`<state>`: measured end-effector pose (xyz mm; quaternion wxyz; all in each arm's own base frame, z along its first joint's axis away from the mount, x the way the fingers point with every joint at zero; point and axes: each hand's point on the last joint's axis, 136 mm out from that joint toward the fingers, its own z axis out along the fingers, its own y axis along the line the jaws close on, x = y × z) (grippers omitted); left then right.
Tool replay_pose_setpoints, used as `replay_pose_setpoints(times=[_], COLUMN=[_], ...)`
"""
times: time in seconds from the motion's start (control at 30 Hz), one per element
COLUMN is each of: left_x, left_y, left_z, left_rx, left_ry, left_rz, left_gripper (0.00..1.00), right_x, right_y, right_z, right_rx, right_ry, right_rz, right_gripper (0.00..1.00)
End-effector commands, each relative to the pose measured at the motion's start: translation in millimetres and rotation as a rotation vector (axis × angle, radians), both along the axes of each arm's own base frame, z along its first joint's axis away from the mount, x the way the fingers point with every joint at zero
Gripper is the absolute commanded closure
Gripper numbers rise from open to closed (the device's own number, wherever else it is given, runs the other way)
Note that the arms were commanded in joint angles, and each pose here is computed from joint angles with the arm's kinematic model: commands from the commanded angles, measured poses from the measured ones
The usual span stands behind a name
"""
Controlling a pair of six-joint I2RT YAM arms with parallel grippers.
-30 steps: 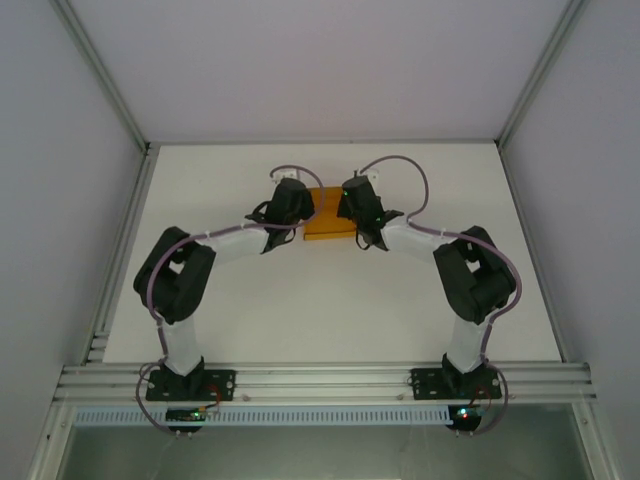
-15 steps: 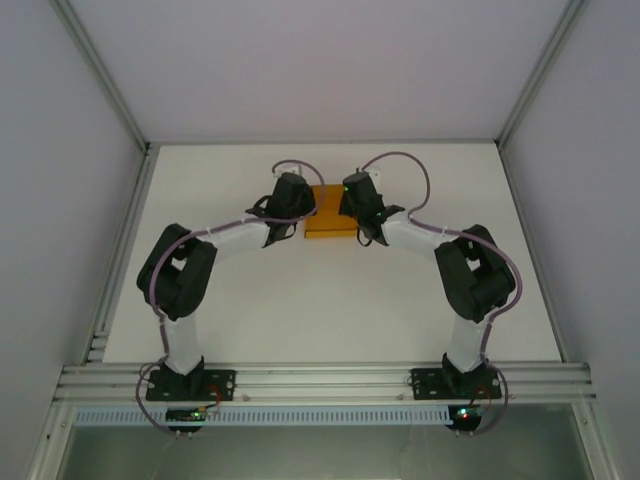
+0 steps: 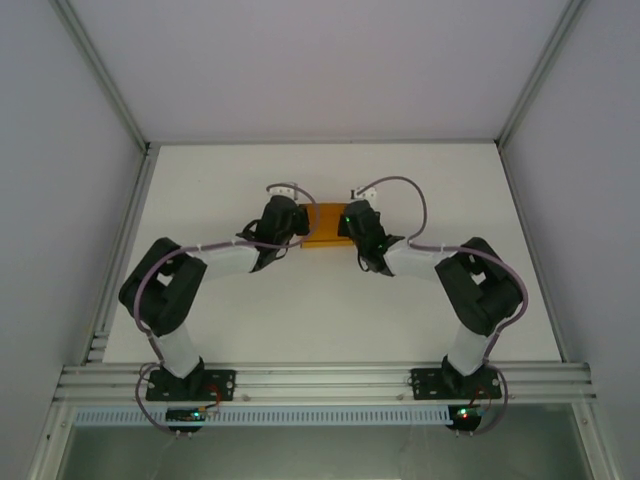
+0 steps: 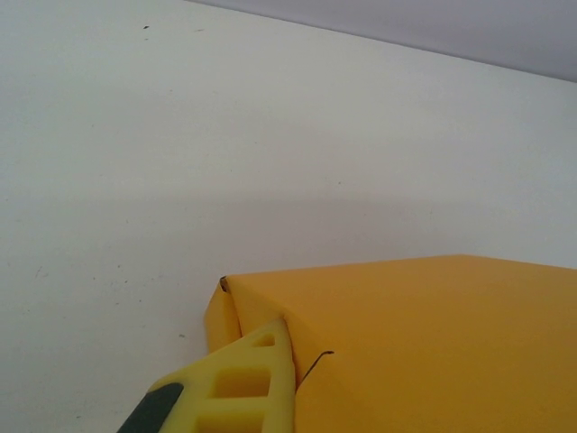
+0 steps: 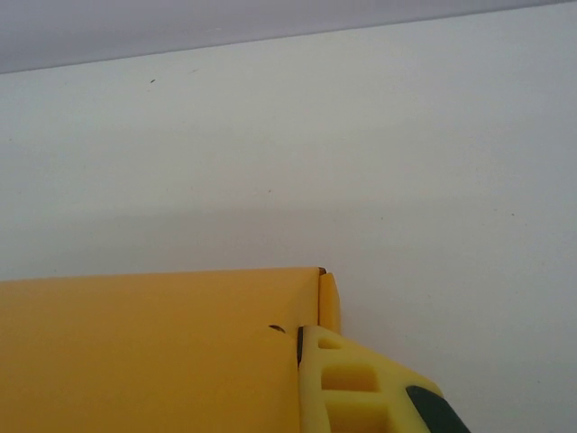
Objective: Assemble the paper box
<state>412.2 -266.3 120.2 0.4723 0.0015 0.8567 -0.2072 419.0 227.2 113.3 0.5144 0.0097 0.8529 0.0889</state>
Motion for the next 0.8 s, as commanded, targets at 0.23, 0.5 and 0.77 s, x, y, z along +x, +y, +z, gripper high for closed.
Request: replay_pose_setpoints(times=[0.23, 0.5, 0.77], left_x=[-67.9, -83.8, -88.7], left_y=[3.7, 13.5, 32.6], left_z=[-59.2, -32.6, 43.8], left_rx=[0.073, 0.075, 0.094], left_ry=[0.253, 0.248, 0.176], left_rz=[-0.110, -0.124, -0.095], left_gripper=[0.85, 0.74, 0.29], right_x=[-34.1, -42.7, -45.6], right_y=[-9.6, -10.4, -6.8], right_z=[-59.6, -66.0, -72.5], right_rx=[-0.165, -0.214, -0.232], right_ry=[0.122, 0.124, 0.141], right_rz=[0.034, 0.046, 0.081], right_gripper=[1.00, 1.00, 1.00])
